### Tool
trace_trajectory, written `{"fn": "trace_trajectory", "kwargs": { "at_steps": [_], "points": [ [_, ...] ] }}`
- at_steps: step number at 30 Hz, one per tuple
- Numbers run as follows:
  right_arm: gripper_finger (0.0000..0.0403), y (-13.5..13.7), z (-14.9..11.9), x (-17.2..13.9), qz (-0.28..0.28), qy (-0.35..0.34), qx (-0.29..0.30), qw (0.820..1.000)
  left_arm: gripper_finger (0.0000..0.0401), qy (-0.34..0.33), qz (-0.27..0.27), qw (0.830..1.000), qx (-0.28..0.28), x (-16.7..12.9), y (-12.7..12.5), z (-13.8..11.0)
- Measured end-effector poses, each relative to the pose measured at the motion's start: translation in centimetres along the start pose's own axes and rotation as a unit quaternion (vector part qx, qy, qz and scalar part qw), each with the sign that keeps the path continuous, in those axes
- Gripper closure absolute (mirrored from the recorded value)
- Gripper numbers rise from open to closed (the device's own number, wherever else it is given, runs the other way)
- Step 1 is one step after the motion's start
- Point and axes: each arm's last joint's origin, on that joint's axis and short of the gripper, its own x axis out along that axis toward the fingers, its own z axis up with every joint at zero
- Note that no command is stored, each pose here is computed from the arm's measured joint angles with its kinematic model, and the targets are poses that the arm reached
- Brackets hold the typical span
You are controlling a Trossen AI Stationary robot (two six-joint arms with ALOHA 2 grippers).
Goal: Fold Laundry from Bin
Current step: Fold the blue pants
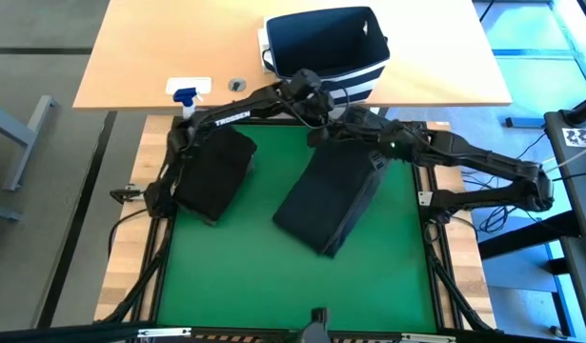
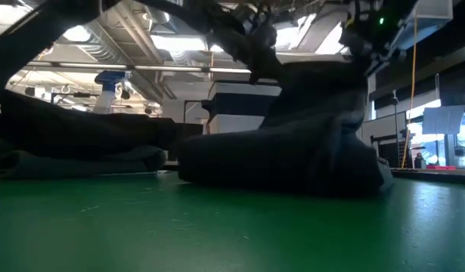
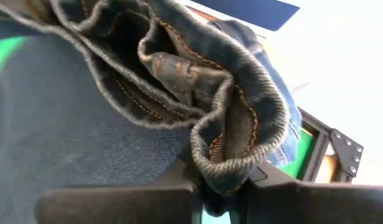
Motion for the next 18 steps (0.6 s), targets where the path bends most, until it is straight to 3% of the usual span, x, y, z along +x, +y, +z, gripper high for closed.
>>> {"fn": "trace_trajectory", "kwargs": {
  "at_steps": [8,13,18],
  "points": [
    [0.0369,-2.8,-0.6,5.1,-0.046,0.011,0.035,0.998,0.0392,-0.052,0.032,0.998,0.02,2.6,3.1,-0.9],
    [0.0368,-4.4,-0.9,7.1,-0.079,0.002,0.067,0.995,0.0392,-0.064,0.053,0.996,0.029,4.0,3.9,-1.5],
    [0.0367,-5.2,-1.3,8.3,-0.091,-0.006,0.089,0.992,0.0391,-0.06,0.113,0.991,0.027,5.3,4.7,-2.4]
  ]
}}
